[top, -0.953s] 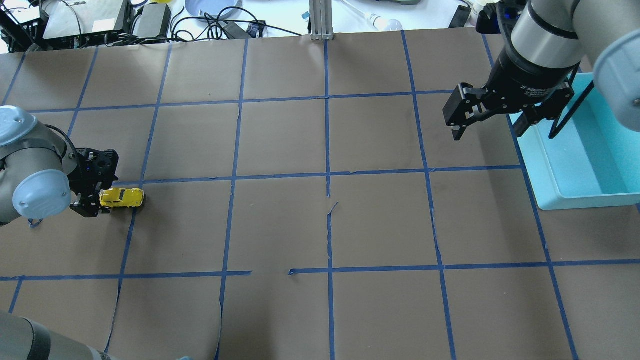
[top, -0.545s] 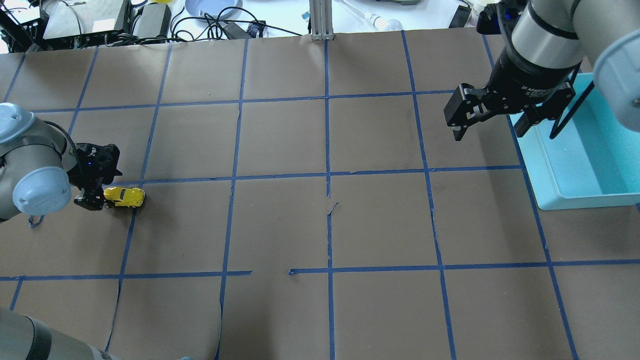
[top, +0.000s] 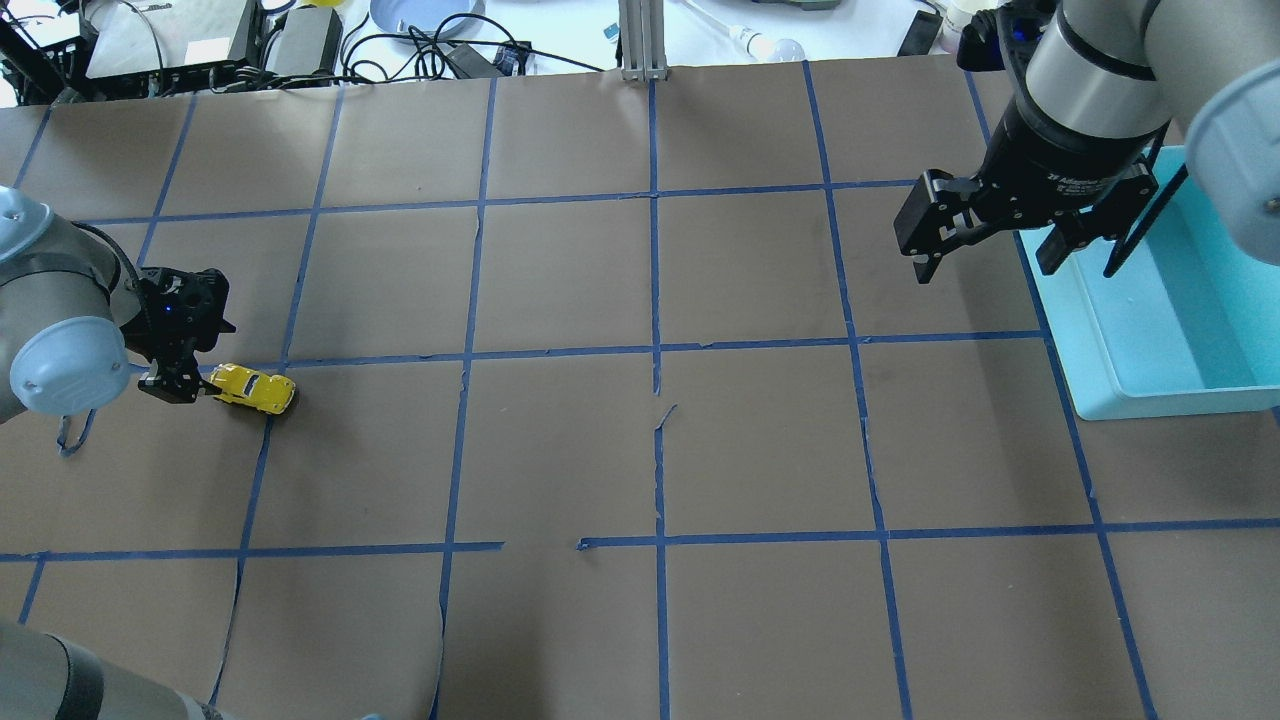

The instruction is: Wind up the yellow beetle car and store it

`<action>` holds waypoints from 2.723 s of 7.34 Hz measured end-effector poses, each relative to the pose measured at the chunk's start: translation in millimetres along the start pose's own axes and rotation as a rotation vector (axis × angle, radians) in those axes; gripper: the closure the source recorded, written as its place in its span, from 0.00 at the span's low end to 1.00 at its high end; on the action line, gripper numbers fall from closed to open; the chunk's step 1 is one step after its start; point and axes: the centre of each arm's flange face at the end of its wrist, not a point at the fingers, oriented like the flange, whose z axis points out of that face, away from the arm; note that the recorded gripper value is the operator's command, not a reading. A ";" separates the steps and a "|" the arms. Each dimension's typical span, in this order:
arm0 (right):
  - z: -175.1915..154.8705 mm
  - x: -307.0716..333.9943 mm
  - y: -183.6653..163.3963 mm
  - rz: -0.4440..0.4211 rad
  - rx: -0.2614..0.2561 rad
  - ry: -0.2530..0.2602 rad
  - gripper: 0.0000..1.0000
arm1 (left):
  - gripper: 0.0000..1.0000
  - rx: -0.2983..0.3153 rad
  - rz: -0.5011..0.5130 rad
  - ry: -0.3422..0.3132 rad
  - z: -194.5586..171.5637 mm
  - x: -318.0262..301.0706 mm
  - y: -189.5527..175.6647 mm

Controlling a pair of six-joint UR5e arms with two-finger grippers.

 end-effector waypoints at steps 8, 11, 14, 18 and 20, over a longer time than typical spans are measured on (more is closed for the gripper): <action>0.1 0.3 0.0 0.000 -0.001 0.001 0.00 | 0.07 0.060 -0.023 0.097 -4.7 8.7 -9.2; 0.2 0.3 0.1 0.000 -0.002 0.001 0.00 | 0.00 0.068 0.031 0.119 7.8 2.1 -34.2; 0.4 0.3 0.3 0.000 -0.003 0.001 0.00 | 0.07 0.063 0.026 0.136 15.8 2.7 -28.5; 0.7 0.7 0.6 0.000 -0.007 0.005 0.00 | 0.85 0.035 0.108 0.094 24.7 -2.6 -17.7; 0.9 3.2 1.0 0.000 -0.011 0.030 0.00 | 0.93 0.030 0.103 0.089 15.4 -2.2 -19.0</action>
